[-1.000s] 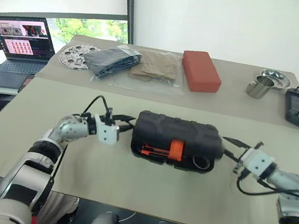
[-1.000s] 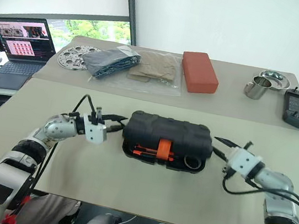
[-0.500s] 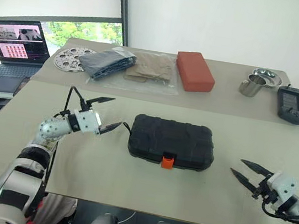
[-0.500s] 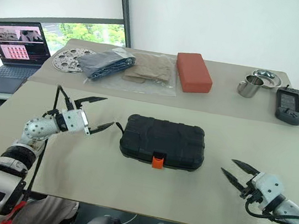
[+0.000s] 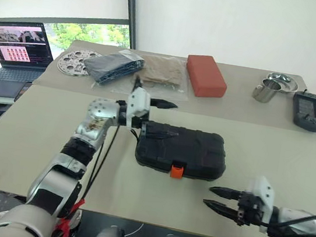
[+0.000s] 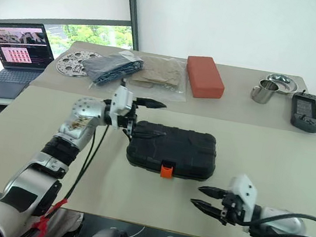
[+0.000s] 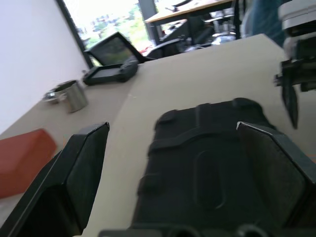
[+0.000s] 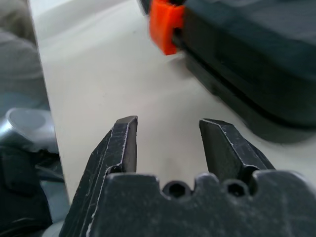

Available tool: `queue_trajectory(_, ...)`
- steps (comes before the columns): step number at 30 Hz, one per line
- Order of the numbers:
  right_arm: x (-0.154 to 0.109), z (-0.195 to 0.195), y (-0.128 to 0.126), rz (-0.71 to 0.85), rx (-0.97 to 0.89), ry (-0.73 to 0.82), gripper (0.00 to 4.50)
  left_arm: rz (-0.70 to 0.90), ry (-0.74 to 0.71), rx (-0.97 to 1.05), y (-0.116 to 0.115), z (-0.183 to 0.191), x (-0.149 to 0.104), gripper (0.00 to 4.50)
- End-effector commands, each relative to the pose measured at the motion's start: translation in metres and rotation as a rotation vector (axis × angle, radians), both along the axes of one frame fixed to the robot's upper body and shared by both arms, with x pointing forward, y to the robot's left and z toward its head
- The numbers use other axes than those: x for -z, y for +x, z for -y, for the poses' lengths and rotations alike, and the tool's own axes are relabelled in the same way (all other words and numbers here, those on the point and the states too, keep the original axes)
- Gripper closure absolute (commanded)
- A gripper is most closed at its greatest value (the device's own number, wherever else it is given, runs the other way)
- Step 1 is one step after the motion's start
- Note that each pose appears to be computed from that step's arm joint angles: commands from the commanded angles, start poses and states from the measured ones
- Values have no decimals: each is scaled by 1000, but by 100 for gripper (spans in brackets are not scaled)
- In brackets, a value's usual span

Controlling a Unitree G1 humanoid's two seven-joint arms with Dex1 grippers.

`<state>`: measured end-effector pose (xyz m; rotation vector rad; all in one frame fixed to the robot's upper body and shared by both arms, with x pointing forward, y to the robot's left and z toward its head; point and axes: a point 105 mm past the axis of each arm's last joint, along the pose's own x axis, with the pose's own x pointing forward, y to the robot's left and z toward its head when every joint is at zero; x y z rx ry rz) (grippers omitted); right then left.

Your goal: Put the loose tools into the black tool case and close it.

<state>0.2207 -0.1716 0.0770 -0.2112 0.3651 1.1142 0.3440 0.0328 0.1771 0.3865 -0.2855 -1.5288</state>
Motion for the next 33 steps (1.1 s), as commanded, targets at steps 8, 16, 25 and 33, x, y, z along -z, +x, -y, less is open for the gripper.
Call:
queue_trajectory(8, -35, 42, 130, 433, 393, -97, 216, -78, 110, -83, 24, 4, 27, 7)
queue_trajectory(16, -40, 38, 120, 374, 410, -20, 216, -126, 111, -220, 42, 9, 40, 7)
queue_trajectory(25, -34, 3, 84, 247, 395, 1, 216, -180, 143, -282, 44, 16, 60, 7)
queue_trajectory(33, -35, -18, 86, 220, 477, 32, 216, -165, 156, -296, 44, 26, 64, 7)
